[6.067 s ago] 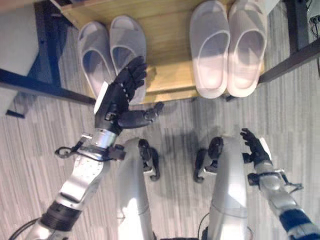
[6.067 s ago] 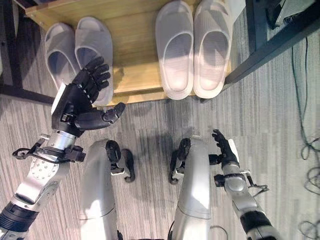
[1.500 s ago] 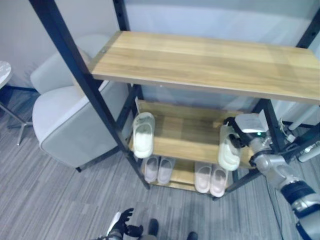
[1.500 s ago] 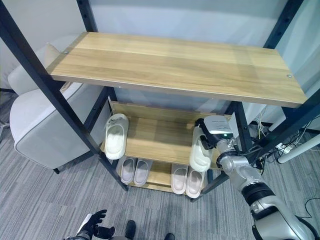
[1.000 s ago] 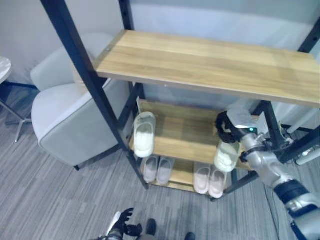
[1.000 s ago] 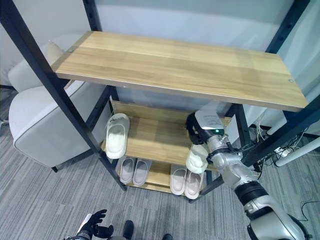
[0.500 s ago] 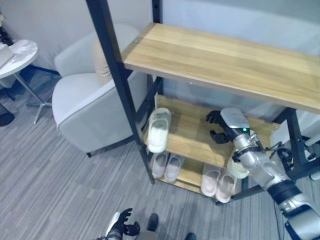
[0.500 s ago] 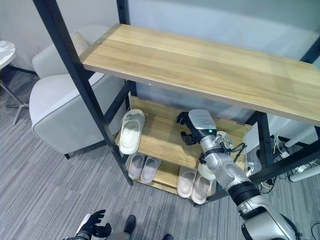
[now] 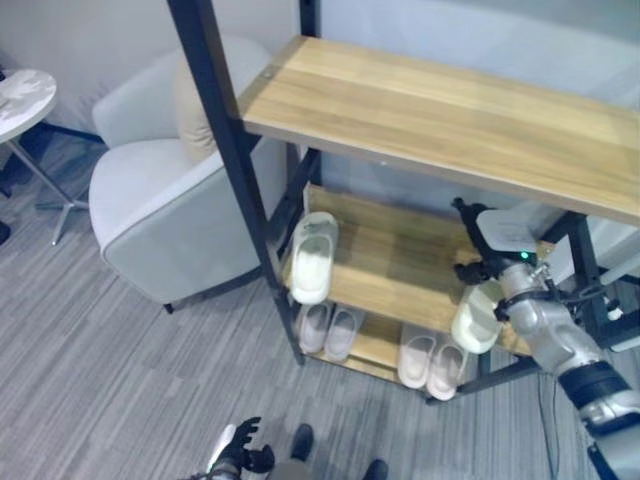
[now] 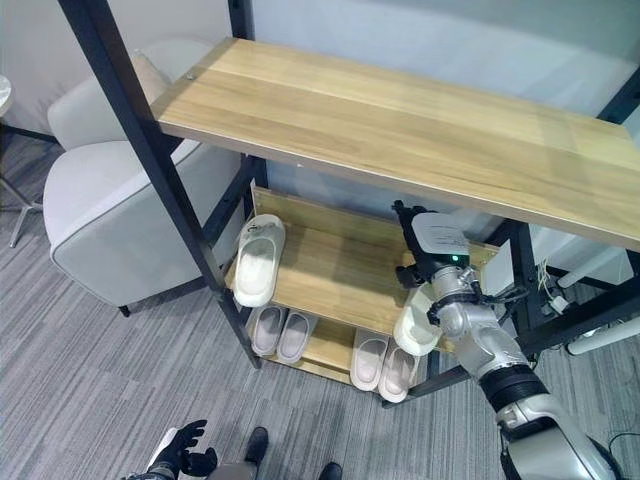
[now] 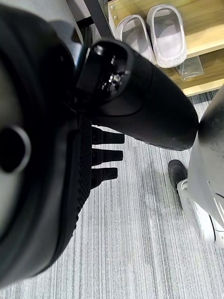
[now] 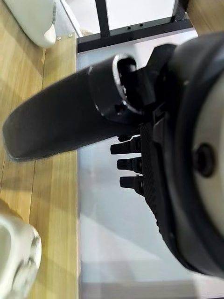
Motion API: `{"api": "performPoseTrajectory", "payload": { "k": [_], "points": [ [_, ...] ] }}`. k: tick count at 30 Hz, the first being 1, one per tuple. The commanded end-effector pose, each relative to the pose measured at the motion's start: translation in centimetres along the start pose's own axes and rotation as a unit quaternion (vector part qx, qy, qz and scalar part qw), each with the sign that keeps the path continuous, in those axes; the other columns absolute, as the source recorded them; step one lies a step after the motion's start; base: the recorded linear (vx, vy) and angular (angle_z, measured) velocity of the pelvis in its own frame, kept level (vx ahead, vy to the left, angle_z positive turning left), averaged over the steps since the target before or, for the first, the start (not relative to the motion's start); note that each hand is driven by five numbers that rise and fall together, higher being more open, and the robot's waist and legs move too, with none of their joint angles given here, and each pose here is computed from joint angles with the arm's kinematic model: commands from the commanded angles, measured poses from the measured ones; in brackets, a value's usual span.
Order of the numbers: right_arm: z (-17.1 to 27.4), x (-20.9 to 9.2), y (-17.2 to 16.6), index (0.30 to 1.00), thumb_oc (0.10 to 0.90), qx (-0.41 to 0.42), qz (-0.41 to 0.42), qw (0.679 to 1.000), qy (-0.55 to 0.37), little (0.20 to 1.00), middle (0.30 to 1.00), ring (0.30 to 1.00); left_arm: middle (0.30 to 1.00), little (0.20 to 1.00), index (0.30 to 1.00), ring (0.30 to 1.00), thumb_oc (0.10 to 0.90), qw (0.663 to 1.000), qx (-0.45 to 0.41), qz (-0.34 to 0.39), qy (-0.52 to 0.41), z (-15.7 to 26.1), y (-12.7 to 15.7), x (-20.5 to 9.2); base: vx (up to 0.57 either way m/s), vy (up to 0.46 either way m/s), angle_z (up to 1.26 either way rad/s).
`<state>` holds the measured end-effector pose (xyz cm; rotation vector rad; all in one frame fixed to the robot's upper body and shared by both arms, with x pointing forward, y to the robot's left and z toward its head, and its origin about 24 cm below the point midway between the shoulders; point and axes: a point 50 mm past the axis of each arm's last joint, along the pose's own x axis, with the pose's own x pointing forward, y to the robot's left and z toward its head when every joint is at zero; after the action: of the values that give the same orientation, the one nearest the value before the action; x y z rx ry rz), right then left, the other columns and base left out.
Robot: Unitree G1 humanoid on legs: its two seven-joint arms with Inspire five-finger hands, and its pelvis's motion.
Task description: Arrange the slippers neatly on the shoe rack.
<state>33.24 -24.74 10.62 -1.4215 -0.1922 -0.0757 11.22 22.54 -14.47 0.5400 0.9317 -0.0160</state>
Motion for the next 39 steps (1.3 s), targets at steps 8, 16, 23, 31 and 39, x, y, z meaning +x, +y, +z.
{"api": "performPoseTrajectory", "payload": {
  "k": [8,16,23,31,39],
  "points": [
    [-3.6,0.4,-4.3,0.900,0.800,-0.061,-0.072,0.994,0.050,0.900,0.900,0.900,0.900,0.900,0.900,0.900,0.800,0.999,0.016,-0.041,-0.021,0.7,-1.5,-0.1,-0.01,0.004,-0.08],
    [-4.8,0.2,-3.2,0.900,0.800,-0.060,-0.046,0.993,0.087,0.900,0.900,0.900,0.900,0.900,0.900,0.900,0.800,0.998,0.023,-0.044,-0.024,0.9,-1.6,0.0,0.00,0.000,0.00],
    [-4.7,0.5,-0.8,0.300,0.400,-0.029,0.007,0.994,0.103,0.300,0.300,0.300,0.900,0.900,0.900,0.900,0.800,0.999,0.017,-0.044,-0.027,1.1,-1.6,0.0,0.00,0.000,0.00],
    [-2.8,1.1,-1.2,0.300,0.400,0.003,-0.015,0.997,0.070,0.300,0.300,0.300,0.900,0.900,0.900,0.900,0.800,0.999,0.001,-0.036,-0.021,0.9,-1.5,0.0,0.00,0.000,0.01],
    [1.4,2.6,-2.8,0.300,0.400,0.060,-0.074,0.995,0.001,0.300,0.300,0.300,0.900,0.900,0.900,0.900,0.800,0.999,-0.003,-0.032,-0.002,0.1,-1.5,-0.1,0.00,0.000,0.00]
  ]
}}
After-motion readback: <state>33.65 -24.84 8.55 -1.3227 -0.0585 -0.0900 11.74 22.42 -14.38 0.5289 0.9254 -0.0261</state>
